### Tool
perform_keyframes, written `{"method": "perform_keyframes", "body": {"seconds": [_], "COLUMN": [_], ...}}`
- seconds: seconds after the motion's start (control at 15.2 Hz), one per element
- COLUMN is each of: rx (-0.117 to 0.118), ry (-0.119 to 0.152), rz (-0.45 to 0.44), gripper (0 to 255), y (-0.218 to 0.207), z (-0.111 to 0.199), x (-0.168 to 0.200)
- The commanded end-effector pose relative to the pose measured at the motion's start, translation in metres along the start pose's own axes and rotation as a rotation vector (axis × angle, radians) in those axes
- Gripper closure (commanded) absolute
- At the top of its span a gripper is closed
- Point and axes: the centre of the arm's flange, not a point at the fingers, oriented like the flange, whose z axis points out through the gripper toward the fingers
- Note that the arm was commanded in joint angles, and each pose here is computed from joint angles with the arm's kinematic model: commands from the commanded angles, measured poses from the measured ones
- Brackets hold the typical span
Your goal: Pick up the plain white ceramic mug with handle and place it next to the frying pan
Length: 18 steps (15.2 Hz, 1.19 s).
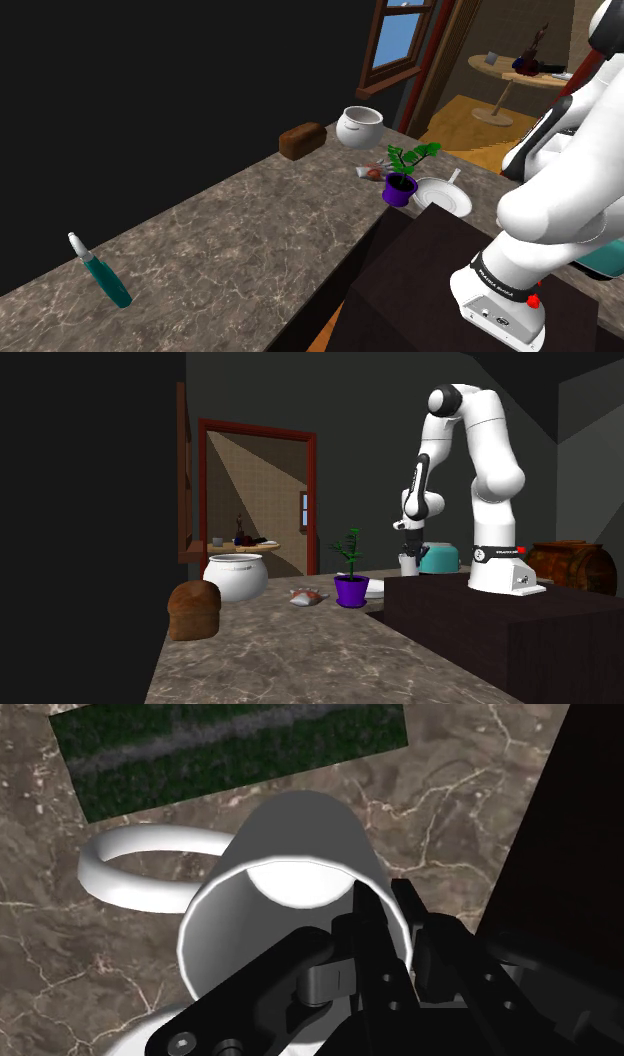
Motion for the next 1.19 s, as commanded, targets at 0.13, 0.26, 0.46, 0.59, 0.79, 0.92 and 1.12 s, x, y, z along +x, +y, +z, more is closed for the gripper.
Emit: {"method": "perform_keyframes", "body": {"seconds": [0.13, 0.26, 0.46, 0.59, 0.79, 0.92, 1.12], "rx": [0.000, 0.000, 0.000, 0.000, 0.000, 0.000, 0.000], "ry": [0.000, 0.000, 0.000, 0.000, 0.000, 0.000, 0.000], "rz": [0.002, 0.002, 0.002, 0.002, 0.002, 0.002, 0.002], "gripper": [255, 255, 255, 255, 255, 0, 0], "y": [-0.001, -0.001, -0.001, -0.001, -0.001, -0.001, -0.001], "z": [0.022, 0.032, 0.039, 0.039, 0.039, 0.039, 0.039], "x": [0.002, 0.004, 0.005, 0.005, 0.005, 0.005, 0.005]}}
